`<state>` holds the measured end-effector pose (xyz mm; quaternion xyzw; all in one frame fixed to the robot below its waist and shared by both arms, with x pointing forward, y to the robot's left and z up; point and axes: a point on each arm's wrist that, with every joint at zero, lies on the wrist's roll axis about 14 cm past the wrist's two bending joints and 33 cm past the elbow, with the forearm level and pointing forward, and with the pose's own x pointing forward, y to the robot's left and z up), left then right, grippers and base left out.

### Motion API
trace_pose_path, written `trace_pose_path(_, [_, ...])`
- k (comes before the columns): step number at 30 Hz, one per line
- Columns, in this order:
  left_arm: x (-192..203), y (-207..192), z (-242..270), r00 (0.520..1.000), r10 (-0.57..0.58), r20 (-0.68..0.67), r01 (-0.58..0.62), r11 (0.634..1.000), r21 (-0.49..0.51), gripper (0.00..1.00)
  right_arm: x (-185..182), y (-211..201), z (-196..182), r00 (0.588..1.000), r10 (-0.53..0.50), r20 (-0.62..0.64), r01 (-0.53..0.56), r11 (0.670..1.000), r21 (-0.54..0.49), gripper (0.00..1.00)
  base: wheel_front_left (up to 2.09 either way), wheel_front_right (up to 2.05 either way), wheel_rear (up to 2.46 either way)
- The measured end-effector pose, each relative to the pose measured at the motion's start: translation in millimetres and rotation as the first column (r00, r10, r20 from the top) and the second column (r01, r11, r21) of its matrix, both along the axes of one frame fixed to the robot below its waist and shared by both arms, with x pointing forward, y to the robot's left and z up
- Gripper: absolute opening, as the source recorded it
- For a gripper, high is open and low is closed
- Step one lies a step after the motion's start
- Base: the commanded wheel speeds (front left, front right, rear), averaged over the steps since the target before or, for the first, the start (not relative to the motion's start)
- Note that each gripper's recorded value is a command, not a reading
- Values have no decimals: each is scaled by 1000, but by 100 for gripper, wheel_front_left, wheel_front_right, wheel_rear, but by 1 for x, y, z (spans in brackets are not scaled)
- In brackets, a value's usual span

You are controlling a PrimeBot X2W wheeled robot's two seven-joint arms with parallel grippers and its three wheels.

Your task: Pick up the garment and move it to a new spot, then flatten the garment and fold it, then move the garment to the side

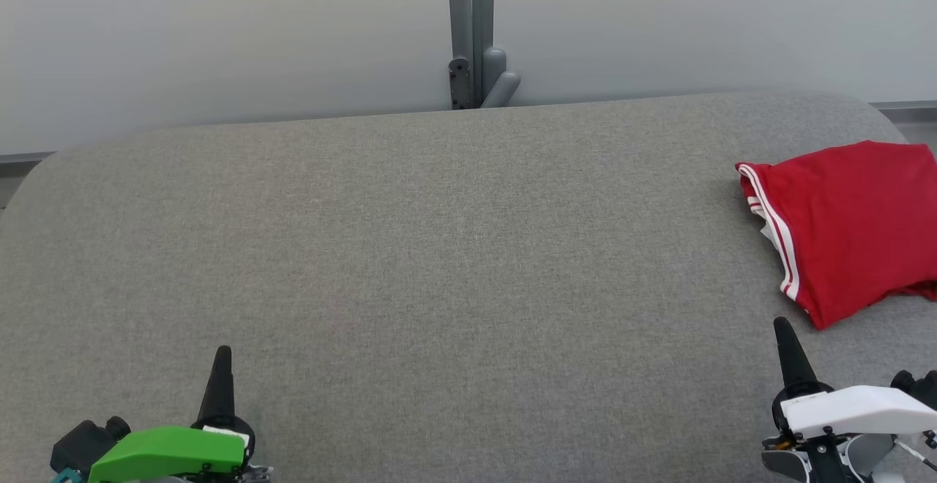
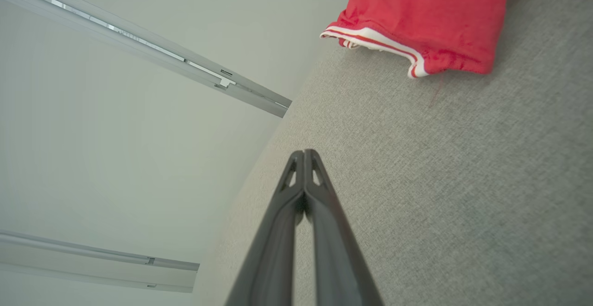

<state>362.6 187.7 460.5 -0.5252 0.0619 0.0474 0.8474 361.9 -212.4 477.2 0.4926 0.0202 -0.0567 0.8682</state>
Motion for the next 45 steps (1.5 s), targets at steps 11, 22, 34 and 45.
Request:
trace_pose_path(11, [5, 3, 9, 1000, 16, 25, -13, 994, -110, 0, 5, 3, 5, 1000, 4, 21, -7, 992, 126, 0, 0, 0, 0])
trace_pose_path(22, [9, 5, 16, 998, 25, 49, -15, 980, -199, 0, 8, 5, 8, 999, 8, 35, -16, 973, 229, 0, 0, 0, 0])
trace_pose_path(34, [12, 6, 24, 997, 34, 73, -11, 958, -286, 0, 12, 8, 14, 998, 13, 57, -31, 944, 330, 0, 0, 0, 0])
trace_pose_path(45, [15, 9, 31, 994, 42, 97, -5, 936, -353, 0, 16, 10, 19, 997, 17, 78, -48, 912, 407, 0, 0, 0, 0])
